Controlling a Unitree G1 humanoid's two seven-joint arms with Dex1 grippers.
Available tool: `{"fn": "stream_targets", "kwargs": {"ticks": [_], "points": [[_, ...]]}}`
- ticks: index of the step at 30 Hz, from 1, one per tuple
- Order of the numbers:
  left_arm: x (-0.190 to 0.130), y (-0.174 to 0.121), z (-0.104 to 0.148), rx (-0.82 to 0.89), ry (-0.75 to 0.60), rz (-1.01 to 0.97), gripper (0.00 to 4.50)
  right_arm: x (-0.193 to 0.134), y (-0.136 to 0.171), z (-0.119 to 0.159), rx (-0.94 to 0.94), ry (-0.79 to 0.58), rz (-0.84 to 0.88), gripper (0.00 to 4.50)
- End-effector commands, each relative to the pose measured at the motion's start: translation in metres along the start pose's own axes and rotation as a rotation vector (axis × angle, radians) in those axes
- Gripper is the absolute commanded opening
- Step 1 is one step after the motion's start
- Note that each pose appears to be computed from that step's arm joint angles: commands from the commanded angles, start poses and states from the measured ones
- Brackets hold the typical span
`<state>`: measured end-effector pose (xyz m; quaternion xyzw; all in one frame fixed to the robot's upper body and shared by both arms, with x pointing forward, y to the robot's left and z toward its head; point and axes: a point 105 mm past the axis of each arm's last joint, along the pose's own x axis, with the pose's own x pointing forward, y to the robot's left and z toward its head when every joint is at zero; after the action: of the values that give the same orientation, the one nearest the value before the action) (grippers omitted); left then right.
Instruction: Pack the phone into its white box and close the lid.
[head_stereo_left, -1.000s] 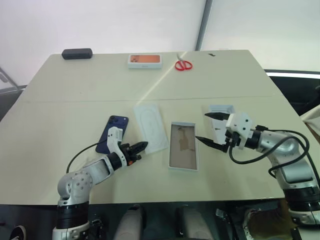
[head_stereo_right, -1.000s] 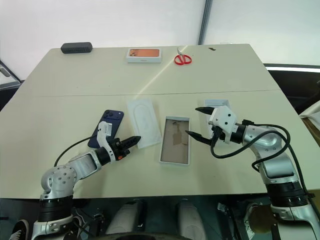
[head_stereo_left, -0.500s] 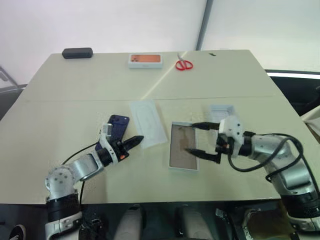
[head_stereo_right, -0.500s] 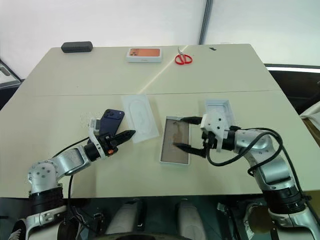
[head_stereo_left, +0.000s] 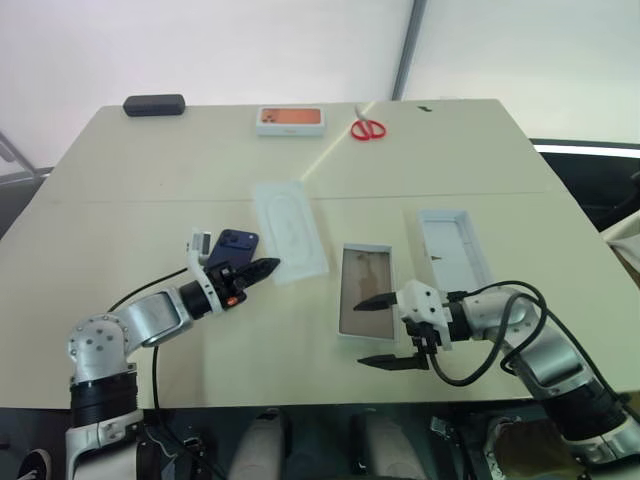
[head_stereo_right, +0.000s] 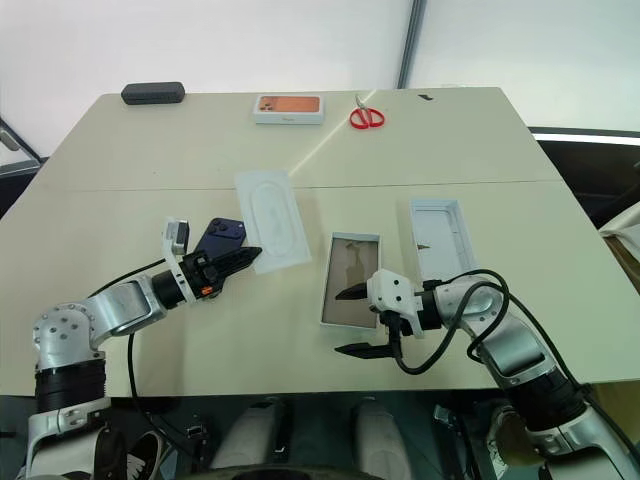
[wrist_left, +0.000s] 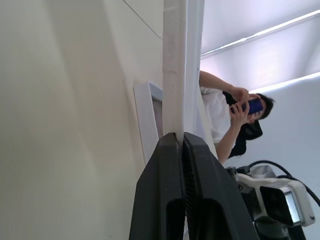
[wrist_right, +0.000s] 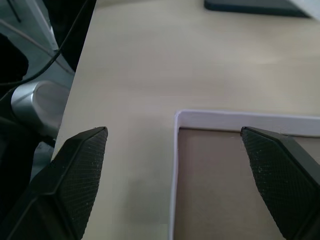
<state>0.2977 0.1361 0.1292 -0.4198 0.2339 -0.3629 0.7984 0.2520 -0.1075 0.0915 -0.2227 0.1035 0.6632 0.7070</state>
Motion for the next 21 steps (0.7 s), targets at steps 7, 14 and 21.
{"fn": "stream_targets", "kwargs": {"ticks": [7, 14, 21], "points": [[0.006, -0.015, 0.006, 0.044, -0.024, -0.060, 0.00, 0.003, -0.021, 0.001, -0.090, 0.003, -0.054, 0.06], [0.011, -0.024, 0.014, 0.030, -0.039, -0.113, 0.00, 0.008, -0.051, 0.011, -0.212, -0.018, -0.143, 0.06], [0.017, -0.022, 0.007, 0.023, -0.016, -0.115, 0.00, 0.011, -0.065, 0.022, -0.270, -0.034, -0.138, 0.06]]}}
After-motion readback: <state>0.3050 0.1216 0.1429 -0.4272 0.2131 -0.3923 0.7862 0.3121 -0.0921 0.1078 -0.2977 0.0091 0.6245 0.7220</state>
